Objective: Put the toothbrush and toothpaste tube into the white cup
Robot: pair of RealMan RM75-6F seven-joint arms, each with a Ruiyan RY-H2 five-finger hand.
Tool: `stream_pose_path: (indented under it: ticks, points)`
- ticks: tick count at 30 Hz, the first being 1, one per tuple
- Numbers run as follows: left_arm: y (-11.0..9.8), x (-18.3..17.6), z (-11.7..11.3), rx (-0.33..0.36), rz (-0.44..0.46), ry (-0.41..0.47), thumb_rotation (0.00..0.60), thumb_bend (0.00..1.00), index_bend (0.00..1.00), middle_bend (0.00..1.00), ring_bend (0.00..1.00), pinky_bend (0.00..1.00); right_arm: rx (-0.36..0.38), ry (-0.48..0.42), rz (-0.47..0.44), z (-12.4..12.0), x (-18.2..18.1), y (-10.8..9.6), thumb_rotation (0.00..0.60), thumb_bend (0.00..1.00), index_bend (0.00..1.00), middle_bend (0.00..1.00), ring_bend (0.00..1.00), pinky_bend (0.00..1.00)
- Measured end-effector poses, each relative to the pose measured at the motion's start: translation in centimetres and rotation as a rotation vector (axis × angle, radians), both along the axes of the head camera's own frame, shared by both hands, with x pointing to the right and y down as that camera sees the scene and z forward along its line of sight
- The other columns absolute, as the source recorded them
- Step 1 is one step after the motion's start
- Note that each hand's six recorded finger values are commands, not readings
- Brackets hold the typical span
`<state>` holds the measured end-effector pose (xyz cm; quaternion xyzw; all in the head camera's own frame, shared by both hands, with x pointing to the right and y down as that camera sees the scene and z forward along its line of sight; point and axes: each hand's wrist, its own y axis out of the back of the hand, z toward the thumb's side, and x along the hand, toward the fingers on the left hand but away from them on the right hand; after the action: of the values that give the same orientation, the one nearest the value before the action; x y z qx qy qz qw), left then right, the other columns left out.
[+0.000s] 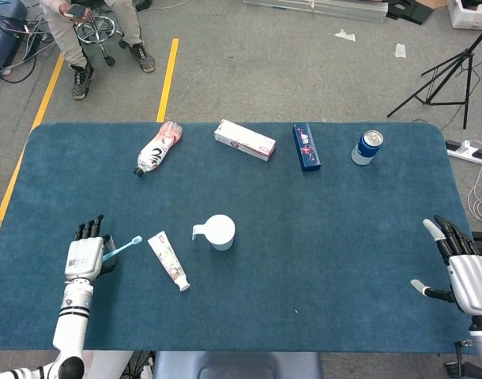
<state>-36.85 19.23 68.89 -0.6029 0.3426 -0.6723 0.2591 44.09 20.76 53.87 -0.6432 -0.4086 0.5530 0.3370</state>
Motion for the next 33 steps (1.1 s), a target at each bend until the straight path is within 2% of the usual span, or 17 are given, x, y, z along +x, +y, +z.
stream_pose_path:
  ticks: [5, 12, 17, 24, 33]
  points:
    - [-2.0, 0.6, -1.6, 0.074, -0.015, 0.04, 0.6, 0.38, 0.62, 0.0, 0.0, 0.0, -0.003, -0.003, -0.002, 0.0, -0.1, 0.0, 0.6, 0.0, 0.0, 0.0, 0.0, 0.15]
    - [-5.0, 3.1, -3.5, 0.173, -0.022, 0.153, 0.6, 0.38, 0.62, 0.0, 0.0, 0.0, -0.005, -0.005, -0.003, 0.0, -0.1, 0.0, 0.6, 0.0, 0.0, 0.0, 0.0, 0.15]
    - [-6.3, 5.4, -3.8, 0.196, -0.058, 0.282, 0.6, 0.38, 0.62, 0.0, 0.0, 0.0, -0.005, -0.009, -0.002, 0.0, 0.0, 0.0, 0.6, 0.0, 0.0, 0.0, 0.0, 0.15]
    - [-8.6, 10.4, -4.2, 0.239, -0.106, 0.509, 0.6, 0.38, 0.63, 0.01, 0.0, 0.0, -0.003, -0.018, 0.0, -0.2, 0.0, 0.0, 0.6, 0.0, 0.0, 0.0, 0.0, 0.15]
    - [-10.3, 14.4, -4.1, 0.233, -0.144, 0.651, 0.6, 0.38, 0.64, 0.02, 0.0, 0.0, -0.001, -0.027, 0.0, -0.5, 0.1, 0.0, 0.6, 0.0, 0.0, 0.0, 0.0, 0.15]
